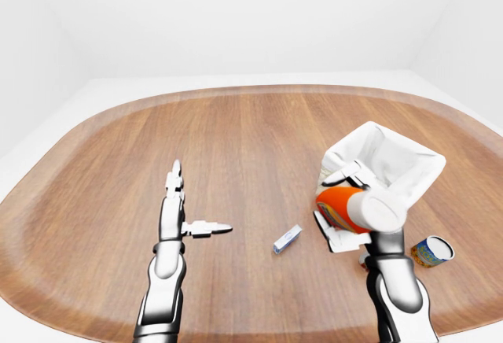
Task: Pick up the ketchup, and put it in the basket.
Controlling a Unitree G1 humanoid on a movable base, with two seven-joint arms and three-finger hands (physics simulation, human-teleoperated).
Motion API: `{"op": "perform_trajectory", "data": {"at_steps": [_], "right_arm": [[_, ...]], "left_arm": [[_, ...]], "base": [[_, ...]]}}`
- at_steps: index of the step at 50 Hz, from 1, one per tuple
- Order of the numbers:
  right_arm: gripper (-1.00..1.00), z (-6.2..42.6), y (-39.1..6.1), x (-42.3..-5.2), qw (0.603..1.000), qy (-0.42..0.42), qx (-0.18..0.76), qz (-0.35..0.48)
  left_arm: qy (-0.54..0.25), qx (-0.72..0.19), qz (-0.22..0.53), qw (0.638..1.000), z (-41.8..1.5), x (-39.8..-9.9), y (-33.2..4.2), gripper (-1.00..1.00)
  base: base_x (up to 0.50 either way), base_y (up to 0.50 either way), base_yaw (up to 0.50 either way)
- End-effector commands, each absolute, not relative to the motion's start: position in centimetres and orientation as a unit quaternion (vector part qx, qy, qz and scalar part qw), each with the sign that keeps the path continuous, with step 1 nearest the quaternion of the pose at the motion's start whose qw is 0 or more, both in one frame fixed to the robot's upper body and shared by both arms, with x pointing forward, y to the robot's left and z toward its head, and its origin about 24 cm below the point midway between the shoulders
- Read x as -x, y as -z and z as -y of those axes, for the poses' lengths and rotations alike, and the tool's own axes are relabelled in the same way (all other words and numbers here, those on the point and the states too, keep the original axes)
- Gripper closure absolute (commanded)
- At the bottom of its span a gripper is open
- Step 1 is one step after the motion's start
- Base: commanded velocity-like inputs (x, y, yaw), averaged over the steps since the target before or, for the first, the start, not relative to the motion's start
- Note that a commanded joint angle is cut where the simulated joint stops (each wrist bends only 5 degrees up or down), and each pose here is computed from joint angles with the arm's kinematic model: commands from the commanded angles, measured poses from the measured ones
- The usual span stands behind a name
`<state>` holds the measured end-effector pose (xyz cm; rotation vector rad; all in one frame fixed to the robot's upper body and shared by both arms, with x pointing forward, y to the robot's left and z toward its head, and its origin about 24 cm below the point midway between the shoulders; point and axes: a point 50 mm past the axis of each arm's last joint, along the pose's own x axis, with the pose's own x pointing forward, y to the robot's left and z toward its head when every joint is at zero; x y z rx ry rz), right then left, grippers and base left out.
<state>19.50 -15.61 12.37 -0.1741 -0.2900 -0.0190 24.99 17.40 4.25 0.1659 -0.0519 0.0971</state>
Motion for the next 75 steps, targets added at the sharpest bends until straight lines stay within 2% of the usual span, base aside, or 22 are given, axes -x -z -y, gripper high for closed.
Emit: {"op": "perform_trajectory", "data": {"at_steps": [1,14,23,38,47,75], "right_arm": [[1.00,16.7,-15.7,-18.8,0.965,0.028,0.150,0.212],[1.00,17.1,-18.4,-18.3,0.939,0.036,0.219,0.264],[1.00,18.3,-19.3,-19.3,0.921,0.049,0.281,0.266],[1.00,21.6,-18.9,-22.3,0.905,0.081,0.361,0.211],[1.00,23.9,-17.4,-24.2,0.914,0.104,0.358,0.161],[1.00,27.1,-18.2,-26.5,0.896,0.137,0.403,0.129]], "left_arm": [[-0.046,-0.083,0.027,0.995,-17.3,-24.9,-4.3,-1.00],[-0.046,-0.083,0.029,0.995,-17.4,-24.9,-4.4,-1.00],[-0.045,-0.083,0.028,0.995,-17.4,-24.9,-4.3,-1.00],[-0.044,-0.083,0.026,0.995,-17.3,-25.0,-4.3,-1.00],[-0.046,-0.083,0.023,0.995,-17.4,-25.1,-4.1,-1.00],[-0.048,-0.083,0.023,0.995,-17.5,-25.2,-4.1,-1.00]], "base": [[0.00,0.00,0.00],[0.00,0.00,0.00],[0.00,0.00,0.00],[0.00,0.00,0.00],[0.00,0.00,0.00],[0.00,0.00,0.00]]}}
